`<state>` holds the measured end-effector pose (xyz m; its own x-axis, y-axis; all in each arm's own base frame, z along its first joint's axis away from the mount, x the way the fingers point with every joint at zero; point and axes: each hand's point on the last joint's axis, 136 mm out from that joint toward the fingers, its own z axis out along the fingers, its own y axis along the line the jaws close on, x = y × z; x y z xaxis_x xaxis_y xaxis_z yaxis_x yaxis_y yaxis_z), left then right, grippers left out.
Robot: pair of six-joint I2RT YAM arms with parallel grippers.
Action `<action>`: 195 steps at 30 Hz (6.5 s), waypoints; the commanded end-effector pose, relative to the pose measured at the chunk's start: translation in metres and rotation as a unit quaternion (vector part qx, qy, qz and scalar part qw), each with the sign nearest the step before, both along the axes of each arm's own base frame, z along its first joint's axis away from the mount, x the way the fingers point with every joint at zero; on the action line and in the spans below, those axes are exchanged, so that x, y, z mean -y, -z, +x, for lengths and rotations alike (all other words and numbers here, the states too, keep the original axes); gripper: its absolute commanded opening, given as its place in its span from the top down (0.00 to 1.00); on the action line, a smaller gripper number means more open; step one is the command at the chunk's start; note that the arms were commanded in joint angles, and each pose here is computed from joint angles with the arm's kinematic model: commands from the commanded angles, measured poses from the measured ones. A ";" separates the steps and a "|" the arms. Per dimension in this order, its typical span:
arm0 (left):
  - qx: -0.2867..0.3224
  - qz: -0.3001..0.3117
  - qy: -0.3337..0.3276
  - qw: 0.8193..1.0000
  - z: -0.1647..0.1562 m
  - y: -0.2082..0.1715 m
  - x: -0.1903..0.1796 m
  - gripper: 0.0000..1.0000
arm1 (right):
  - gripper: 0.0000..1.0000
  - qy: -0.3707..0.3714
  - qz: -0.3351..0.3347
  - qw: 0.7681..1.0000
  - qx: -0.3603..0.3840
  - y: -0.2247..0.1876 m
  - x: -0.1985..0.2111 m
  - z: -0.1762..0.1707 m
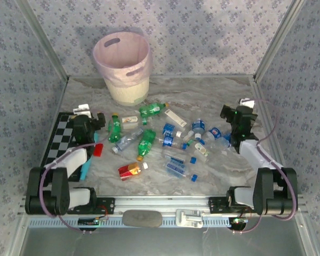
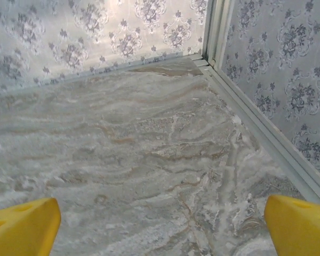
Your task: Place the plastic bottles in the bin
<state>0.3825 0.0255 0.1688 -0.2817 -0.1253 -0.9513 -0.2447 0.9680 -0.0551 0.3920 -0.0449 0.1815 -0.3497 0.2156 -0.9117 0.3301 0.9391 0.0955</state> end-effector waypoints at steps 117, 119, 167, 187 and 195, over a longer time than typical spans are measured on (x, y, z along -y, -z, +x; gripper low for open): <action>-0.128 -0.278 0.557 0.772 -0.059 -0.069 0.398 0.54 | 0.23 -0.342 0.364 0.852 -0.158 -0.079 -0.290 -0.018; -0.127 -0.276 0.545 0.781 -0.057 -0.068 0.392 0.54 | 0.20 -0.331 0.361 0.858 -0.154 -0.083 -0.280 -0.017; -0.098 -0.053 0.249 0.962 0.191 -0.186 0.158 0.49 | 0.00 -0.210 0.271 0.919 -0.195 0.000 -0.199 -0.025; -0.081 -0.056 0.249 0.964 0.178 -0.203 0.167 0.18 | 0.00 -0.144 0.259 0.934 -0.199 0.007 -0.161 -0.022; 0.018 -0.041 0.270 0.962 0.128 -0.251 0.182 0.11 | 0.00 -0.069 0.251 0.946 -0.193 0.013 -0.120 -0.029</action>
